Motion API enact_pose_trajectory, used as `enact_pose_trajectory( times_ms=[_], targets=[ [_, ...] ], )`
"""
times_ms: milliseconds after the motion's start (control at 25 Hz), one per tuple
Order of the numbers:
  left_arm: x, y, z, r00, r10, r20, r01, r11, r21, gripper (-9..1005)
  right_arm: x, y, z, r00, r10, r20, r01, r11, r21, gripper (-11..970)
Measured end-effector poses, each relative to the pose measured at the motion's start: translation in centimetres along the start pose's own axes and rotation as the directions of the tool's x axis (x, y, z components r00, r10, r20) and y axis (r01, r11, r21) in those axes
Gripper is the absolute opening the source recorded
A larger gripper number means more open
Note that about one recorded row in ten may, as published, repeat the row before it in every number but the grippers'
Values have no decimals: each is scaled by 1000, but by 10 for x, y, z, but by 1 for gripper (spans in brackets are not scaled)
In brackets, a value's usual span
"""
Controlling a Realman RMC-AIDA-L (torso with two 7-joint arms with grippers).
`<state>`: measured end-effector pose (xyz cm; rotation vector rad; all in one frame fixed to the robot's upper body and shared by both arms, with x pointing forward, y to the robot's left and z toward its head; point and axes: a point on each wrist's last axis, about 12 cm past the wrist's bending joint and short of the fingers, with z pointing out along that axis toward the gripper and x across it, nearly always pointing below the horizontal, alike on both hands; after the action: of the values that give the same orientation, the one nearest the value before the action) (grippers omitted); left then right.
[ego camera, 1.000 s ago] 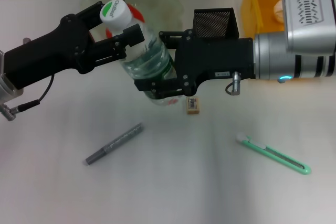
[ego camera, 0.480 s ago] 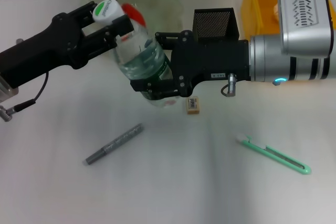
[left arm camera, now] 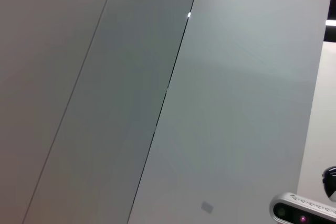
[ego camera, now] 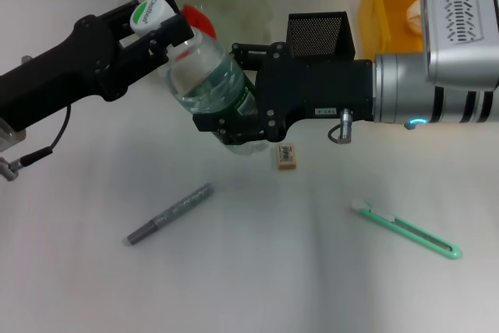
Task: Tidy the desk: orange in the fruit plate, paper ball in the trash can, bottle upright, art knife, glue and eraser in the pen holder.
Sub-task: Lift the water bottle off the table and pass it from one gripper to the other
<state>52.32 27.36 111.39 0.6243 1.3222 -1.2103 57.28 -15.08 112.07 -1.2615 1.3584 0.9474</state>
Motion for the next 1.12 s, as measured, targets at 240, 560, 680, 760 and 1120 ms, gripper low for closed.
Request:
enact_pose_trajectory(
  times_ms=[240, 560, 680, 760, 1120],
  targets=[
    [-1, -2, 3, 1000, -12, 9, 12, 1000, 22, 441, 0, 1, 1, 1000, -2, -2, 2, 1000, -8, 752],
    [-1, -3, 0, 999, -23, 27, 22, 1000, 19, 457, -1, 0, 2, 1000, -5, -1, 5, 1000, -7, 752],
    [-2, -3, -1, 999, -32, 36, 31, 999, 8, 505, -1, -1, 2, 1000, -4, -3, 4, 1000, 0, 752],
    [-1, -3, -1, 999, -33, 34, 33, 999, 12, 536, -1, -1, 2, 1000, -3, 0, 3, 1000, 1, 752],
    [-1, -4, 0, 999, -24, 30, 23, 1000, 19, 807, -2, -1, 3, 1000, -3, 8, 3, 1000, -3, 752]
  ],
)
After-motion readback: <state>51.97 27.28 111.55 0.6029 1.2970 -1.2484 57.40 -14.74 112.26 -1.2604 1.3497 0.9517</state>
